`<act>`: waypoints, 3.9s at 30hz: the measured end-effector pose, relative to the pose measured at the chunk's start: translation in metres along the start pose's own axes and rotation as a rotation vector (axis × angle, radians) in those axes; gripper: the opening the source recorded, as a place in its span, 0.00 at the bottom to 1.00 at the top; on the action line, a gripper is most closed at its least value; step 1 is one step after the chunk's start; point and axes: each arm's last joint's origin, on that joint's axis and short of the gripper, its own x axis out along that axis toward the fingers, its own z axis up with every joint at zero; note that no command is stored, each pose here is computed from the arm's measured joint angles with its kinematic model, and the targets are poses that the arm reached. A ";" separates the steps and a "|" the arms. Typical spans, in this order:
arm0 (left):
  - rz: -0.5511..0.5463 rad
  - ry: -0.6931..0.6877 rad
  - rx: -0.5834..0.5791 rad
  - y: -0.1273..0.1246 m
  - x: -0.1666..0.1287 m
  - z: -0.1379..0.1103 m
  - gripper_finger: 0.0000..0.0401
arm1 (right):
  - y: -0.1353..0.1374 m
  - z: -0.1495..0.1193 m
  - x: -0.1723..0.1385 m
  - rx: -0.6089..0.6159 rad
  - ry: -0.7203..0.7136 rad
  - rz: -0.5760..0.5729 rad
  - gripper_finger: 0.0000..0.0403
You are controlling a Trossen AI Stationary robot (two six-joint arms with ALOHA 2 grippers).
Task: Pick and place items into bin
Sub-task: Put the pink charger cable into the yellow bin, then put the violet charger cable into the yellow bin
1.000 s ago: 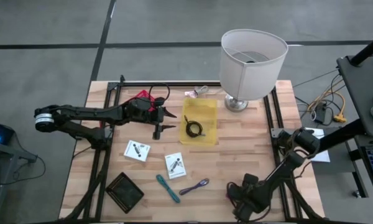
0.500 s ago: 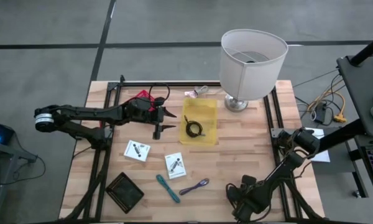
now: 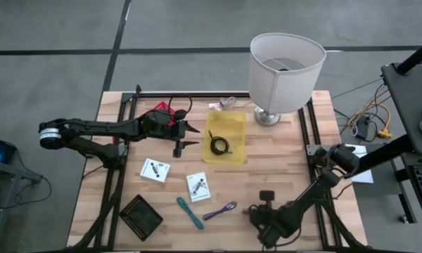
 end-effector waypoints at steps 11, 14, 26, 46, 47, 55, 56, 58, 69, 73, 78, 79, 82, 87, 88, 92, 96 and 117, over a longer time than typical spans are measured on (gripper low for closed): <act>0.000 0.000 -0.002 0.000 0.000 0.000 0.46 | -0.050 0.048 0.000 -0.012 -0.365 -0.428 0.03; 0.000 0.001 -0.018 0.000 0.000 0.000 0.46 | -0.068 0.062 -0.002 0.050 -0.468 -0.575 0.03; 0.000 0.001 -0.053 0.000 0.000 0.000 0.46 | -0.161 0.119 0.007 0.260 -0.409 -0.708 0.03; -0.001 0.004 -0.054 0.000 0.000 -0.001 0.46 | -0.233 0.157 0.023 0.149 -0.319 -0.488 0.29; -0.001 0.004 -0.054 0.000 0.000 -0.001 0.46 | -0.233 0.159 0.021 0.137 -0.320 -0.476 0.33; -0.003 0.008 -0.054 0.000 0.000 -0.001 0.46 | -0.224 0.165 0.007 -0.045 -0.339 -0.159 0.49; -0.003 0.008 -0.054 0.000 0.000 -0.001 0.46 | -0.221 0.165 0.004 -0.077 -0.348 -0.076 0.50; -0.003 0.009 -0.054 0.000 0.000 -0.001 0.46 | -0.214 0.163 0.000 -0.155 -0.350 0.093 0.50; 0.010 0.012 -0.053 0.000 0.000 -0.001 0.46 | -0.143 0.148 -0.002 -0.359 -0.331 0.430 0.49; 0.012 0.012 -0.053 0.000 0.000 -0.001 0.46 | -0.112 0.142 0.006 -0.422 -0.327 0.455 0.48; 0.013 0.011 -0.053 0.000 0.000 -0.001 0.46 | -0.089 0.135 0.019 -0.425 -0.299 0.428 0.48; 0.013 0.011 -0.053 0.000 0.000 -0.001 0.46 | -0.086 0.134 0.022 -0.418 -0.292 0.431 0.48; 0.015 0.011 -0.053 0.000 0.000 -0.001 0.46 | -0.080 0.132 0.032 -0.389 -0.274 0.439 0.48; 0.015 0.012 -0.054 0.000 0.000 -0.001 0.46 | -0.074 0.131 0.047 -0.331 -0.240 0.449 0.48; 0.015 0.012 -0.053 0.000 0.000 -0.001 0.46 | -0.074 0.130 0.049 -0.332 -0.236 0.449 0.48; 0.015 0.013 -0.054 0.000 0.000 -0.001 0.46 | -0.070 0.127 0.055 -0.344 -0.222 0.454 0.48; 0.018 0.015 -0.054 0.000 0.000 -0.001 0.46 | -0.064 0.124 0.057 -0.389 -0.216 0.454 0.48; 0.022 0.014 -0.055 0.000 0.000 -0.001 0.46 | -0.062 0.115 0.065 -0.446 -0.150 0.426 0.05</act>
